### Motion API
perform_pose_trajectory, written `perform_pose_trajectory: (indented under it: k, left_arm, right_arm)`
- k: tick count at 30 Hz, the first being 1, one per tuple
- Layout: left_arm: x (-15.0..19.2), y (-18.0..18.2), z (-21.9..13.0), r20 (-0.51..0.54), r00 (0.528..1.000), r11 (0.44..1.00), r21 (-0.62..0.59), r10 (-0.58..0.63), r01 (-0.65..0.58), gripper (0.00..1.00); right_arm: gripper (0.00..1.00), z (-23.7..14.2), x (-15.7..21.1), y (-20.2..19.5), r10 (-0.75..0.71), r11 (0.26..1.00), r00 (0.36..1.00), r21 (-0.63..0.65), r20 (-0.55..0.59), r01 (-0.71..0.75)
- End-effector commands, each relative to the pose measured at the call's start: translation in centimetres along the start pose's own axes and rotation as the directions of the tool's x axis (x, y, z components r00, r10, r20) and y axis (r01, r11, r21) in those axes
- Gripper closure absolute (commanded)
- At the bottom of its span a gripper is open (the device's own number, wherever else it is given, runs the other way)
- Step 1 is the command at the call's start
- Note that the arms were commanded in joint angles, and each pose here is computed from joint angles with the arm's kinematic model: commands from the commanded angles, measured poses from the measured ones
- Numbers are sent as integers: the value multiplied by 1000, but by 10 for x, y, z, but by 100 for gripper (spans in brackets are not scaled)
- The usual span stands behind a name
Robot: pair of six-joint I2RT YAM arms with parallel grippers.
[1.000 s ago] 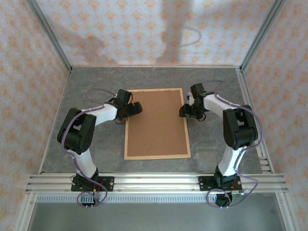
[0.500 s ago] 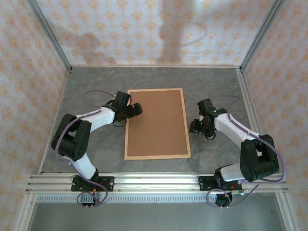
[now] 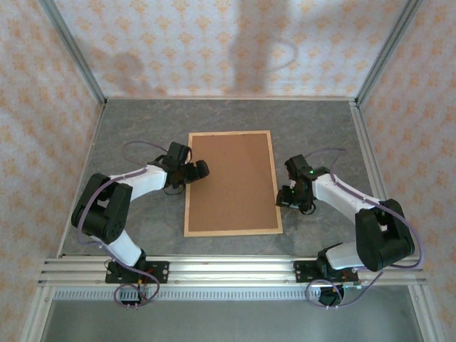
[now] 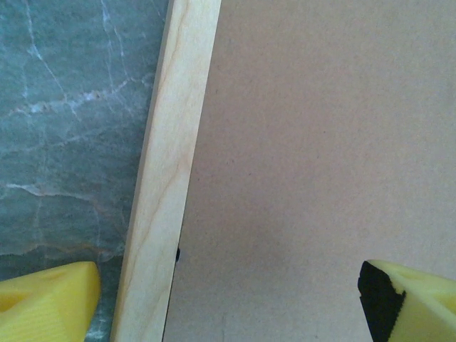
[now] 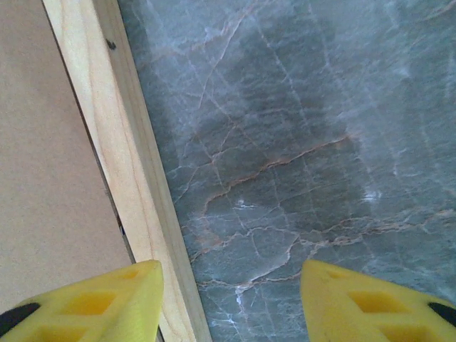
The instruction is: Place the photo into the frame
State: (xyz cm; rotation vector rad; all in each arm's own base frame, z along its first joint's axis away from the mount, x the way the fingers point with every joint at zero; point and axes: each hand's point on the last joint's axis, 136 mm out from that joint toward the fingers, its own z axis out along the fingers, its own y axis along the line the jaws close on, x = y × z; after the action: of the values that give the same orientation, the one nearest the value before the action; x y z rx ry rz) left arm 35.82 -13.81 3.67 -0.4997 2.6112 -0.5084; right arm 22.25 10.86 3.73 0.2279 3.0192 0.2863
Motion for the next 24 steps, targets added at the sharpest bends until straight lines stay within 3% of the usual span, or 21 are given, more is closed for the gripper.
perform_pose_trajectory:
  k: [1,24]
  left_arm:
    - [11,-1,3,-32,999,1000,15,-14,14,6]
    - [17,-10,12,-53,997,995,84,-50,54,6]
  right_arm:
    - [47,5,0,4,4,1000,1000,-15,-3,-5]
    - [50,17,-8,24,-22,994,1000,-108,-16,20]
